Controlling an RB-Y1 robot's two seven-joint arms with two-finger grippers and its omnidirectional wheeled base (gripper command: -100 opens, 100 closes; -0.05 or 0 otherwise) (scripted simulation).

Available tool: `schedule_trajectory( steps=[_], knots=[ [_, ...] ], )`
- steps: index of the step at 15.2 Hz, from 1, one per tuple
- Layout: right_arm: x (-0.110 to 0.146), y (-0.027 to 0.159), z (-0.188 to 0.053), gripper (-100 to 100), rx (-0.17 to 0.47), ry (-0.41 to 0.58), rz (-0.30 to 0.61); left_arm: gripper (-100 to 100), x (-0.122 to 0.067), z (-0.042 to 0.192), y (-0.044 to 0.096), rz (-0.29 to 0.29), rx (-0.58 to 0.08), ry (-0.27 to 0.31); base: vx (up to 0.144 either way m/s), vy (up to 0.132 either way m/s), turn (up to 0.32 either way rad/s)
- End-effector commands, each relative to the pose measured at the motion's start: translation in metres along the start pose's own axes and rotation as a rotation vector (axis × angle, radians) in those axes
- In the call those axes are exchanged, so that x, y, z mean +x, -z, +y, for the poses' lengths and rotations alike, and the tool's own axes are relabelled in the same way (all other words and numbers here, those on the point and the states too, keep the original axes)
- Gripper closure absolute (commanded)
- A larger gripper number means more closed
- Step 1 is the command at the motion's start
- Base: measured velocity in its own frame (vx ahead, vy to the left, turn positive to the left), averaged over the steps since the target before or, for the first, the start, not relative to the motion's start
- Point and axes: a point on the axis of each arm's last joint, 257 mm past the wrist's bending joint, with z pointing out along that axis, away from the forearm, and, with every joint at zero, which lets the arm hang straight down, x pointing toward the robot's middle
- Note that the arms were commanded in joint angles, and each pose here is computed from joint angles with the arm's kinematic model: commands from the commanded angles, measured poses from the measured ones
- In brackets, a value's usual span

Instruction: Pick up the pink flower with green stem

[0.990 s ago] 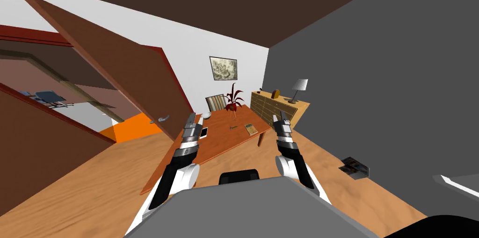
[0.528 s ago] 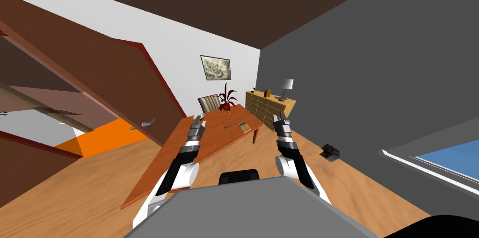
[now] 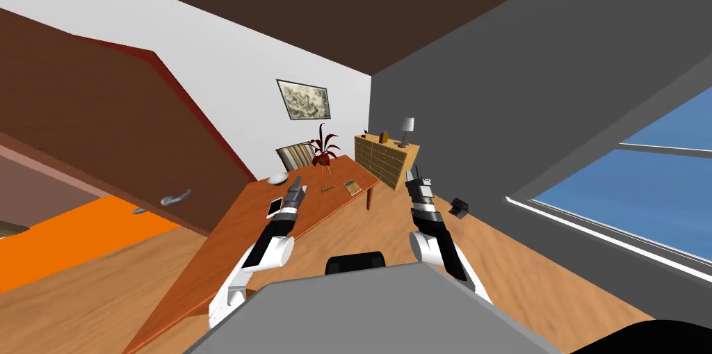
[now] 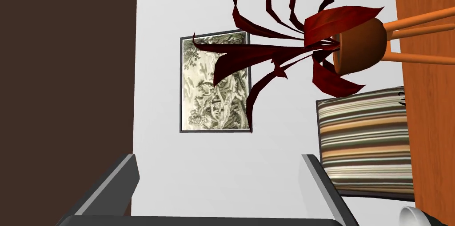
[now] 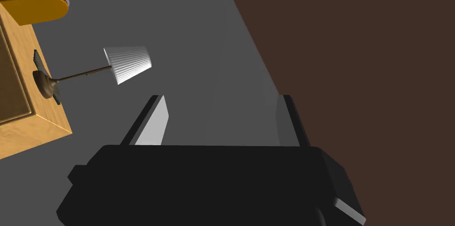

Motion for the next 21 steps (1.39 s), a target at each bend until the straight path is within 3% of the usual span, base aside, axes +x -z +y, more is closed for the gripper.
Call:
schedule_trajectory(
  steps=[1, 4, 7, 9, 12, 14, 16, 17, 18, 21],
  knots=[
    [0.000, 0.000, 0.000, 0, 0.000, 0.000, 0.000, -100, -0.006, 0.021, -0.002, -0.001, -0.060, -0.002, -0.039, -0.086, -0.253],
    [0.000, 0.000, 0.000, 0, 0.000, 0.000, 0.000, -100, -0.014, 0.044, -0.005, -0.005, -0.120, -0.002, -0.038, -0.073, -0.189],
    [0.000, 0.000, 0.000, 0, 0.000, 0.000, 0.000, -100, -0.033, 0.083, -0.009, -0.018, -0.225, -0.002, -0.031, -0.062, -0.262],
    [0.000, 0.000, 0.000, 0, 0.000, 0.000, 0.000, -100, -0.034, 0.092, -0.007, -0.019, -0.246, -0.002, -0.014, -0.060, -0.150],
    [0.000, 0.000, 0.000, 0, 0.000, 0.000, 0.000, -100, -0.056, 0.126, -0.009, -0.038, -0.351, 0.003, -0.013, -0.060, -0.230],
    [0.000, 0.000, 0.000, 0, 0.000, 0.000, 0.000, -100, -0.059, 0.139, -0.003, -0.044, -0.379, 0.004, -0.008, -0.049, -0.194],
    [0.000, 0.000, 0.000, 0, 0.000, 0.000, 0.000, -100, -0.073, 0.162, 0.001, -0.061, -0.448, 0.009, -0.007, -0.033, -0.242],
    [0.000, 0.000, 0.000, 0, 0.000, 0.000, 0.000, -100, -0.073, 0.162, 0.001, -0.061, -0.448, 0.009, -0.003, -0.018, -0.088],
    [0.000, 0.000, 0.000, 0, 0.000, 0.001, 0.000, -100, -0.086, 0.175, 0.001, -0.075, -0.494, 0.016, -0.001, -0.026, -0.222],
    [0.000, 0.000, 0.000, 0, 0.000, 0.001, 0.000, -100, -0.088, 0.185, 0.006, -0.080, -0.517, 0.017, 0.004, -0.015, -0.102]
  ],
)
